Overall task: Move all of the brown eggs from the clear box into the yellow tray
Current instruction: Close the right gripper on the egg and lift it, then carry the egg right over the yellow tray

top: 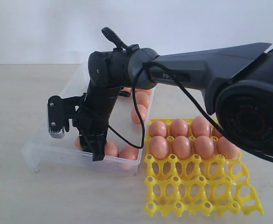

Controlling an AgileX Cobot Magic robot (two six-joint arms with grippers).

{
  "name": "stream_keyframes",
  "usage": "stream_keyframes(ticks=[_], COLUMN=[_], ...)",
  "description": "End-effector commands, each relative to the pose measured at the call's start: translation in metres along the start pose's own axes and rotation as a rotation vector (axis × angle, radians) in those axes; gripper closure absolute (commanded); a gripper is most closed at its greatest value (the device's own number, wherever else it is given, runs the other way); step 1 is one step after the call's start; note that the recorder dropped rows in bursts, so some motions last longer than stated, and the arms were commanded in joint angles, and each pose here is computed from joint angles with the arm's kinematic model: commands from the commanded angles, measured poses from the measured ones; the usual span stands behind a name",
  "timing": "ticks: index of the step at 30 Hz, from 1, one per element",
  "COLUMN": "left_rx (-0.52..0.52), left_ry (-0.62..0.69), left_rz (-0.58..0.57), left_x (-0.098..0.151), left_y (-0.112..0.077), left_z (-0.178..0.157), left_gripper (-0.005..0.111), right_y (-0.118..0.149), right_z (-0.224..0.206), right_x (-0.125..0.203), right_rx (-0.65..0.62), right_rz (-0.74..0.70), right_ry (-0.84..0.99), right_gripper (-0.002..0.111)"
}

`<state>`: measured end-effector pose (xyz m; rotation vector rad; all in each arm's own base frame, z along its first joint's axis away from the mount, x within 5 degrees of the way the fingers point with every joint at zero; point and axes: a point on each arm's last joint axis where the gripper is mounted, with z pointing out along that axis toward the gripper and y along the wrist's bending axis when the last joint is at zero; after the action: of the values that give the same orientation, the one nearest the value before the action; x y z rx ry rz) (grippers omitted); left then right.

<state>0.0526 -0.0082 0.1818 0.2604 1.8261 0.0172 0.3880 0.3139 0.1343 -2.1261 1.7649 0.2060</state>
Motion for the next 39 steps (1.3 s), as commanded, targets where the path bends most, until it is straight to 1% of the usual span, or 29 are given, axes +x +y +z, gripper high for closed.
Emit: stream_keyframes(ticks=[1, 3, 6, 10, 13, 15, 17, 18, 19, 21, 22, 23, 26, 28, 30, 31, 33, 34, 36, 37, 39], left_rx=[-0.004, -0.004, -0.004, -0.004, -0.004, -0.004, -0.004, -0.004, -0.004, -0.004, -0.004, -0.004, -0.004, -0.004, -0.004, -0.004, -0.004, -0.004, -0.004, -0.004, -0.004], left_ry=[-0.003, -0.003, -0.003, -0.003, -0.003, -0.003, -0.003, -0.003, -0.003, -0.003, -0.003, -0.003, -0.003, -0.003, -0.003, -0.003, -0.003, -0.003, -0.003, -0.003, -0.003], left_rz=[-0.012, -0.012, -0.012, -0.012, -0.012, -0.012, -0.012, -0.012, -0.012, -0.012, -0.012, -0.012, -0.012, -0.012, -0.012, -0.012, -0.012, -0.012, -0.012, -0.012, -0.012], left_x=[0.001, 0.001, 0.001, 0.001, 0.001, 0.001, 0.001, 0.001, 0.001, 0.001, 0.001, 0.001, 0.001, 0.001, 0.001, 0.001, 0.001, 0.001, 0.001, 0.001, 0.001], left_y=[0.0, 0.0, 0.0, 0.0, 0.0, 0.0, 0.0, 0.0, 0.0, 0.0, 0.0, 0.0, 0.0, 0.0, 0.0, 0.0, 0.0, 0.0, 0.0, 0.0, 0.0], left_z=[0.0, 0.0, 0.0, 0.0, 0.0, 0.0, 0.0, 0.0, 0.0, 0.0, 0.0, 0.0, 0.0, 0.0, 0.0, 0.0, 0.0, 0.0, 0.0, 0.0, 0.0], left_gripper=[0.103, 0.103, 0.103, 0.103, 0.103, 0.103, 0.103, 0.103, 0.103, 0.103, 0.103, 0.103, 0.103, 0.103, 0.103, 0.103, 0.103, 0.103, 0.103, 0.103, 0.103], right_y=[0.002, 0.001, -0.001, -0.008, -0.011, -0.01, -0.006, -0.001, 0.005, 0.022, 0.034, 0.043, 0.077, 0.104, 0.128, 0.138, 0.151, 0.158, 0.17, 0.177, 0.19], right_z=[0.005, 0.002, -0.014, -0.057, -0.098, -0.12, -0.137, -0.138, -0.148, -0.149, -0.153, -0.155, -0.167, -0.172, -0.172, -0.17, -0.162, -0.156, -0.145, -0.139, -0.132], right_x=[0.005, 0.004, -0.002, -0.017, -0.023, -0.022, -0.011, -0.002, 0.003, 0.019, 0.03, 0.038, 0.069, 0.09, 0.106, 0.112, 0.119, 0.121, 0.119, 0.116, 0.114], right_rx=[-0.019, -0.014, 0.013, 0.094, 0.114, 0.161, 0.257, 0.294, 0.377, 0.483, 0.574, 0.637, 0.902, 1.038, 1.098, 1.104, 1.057, 1.001, 0.854, 0.775, 0.672], right_rz=[0.005, 0.057, 0.209, 0.373, 0.517, 0.594, 0.713, 0.757, 0.787, 0.829, 0.853, 0.877, 0.95, 1.0, 1.061, 1.099, 1.191, 1.247, 1.289, 1.287, 1.25], right_ry=[0.028, 0.026, 0.005, -0.092, -0.211, -0.281, -0.342, -0.35, -0.392, -0.422, -0.456, -0.484, -0.6, -0.676, -0.735, -0.768, -0.828, -0.872, -0.947, -0.981, -1.028], right_gripper=[0.108, 0.108, 0.108, 0.109, 0.109, 0.109, 0.109, 0.109, 0.109, 0.109, 0.109, 0.109, 0.109, 0.109, 0.109, 0.109, 0.109, 0.109, 0.109, 0.109, 0.109])
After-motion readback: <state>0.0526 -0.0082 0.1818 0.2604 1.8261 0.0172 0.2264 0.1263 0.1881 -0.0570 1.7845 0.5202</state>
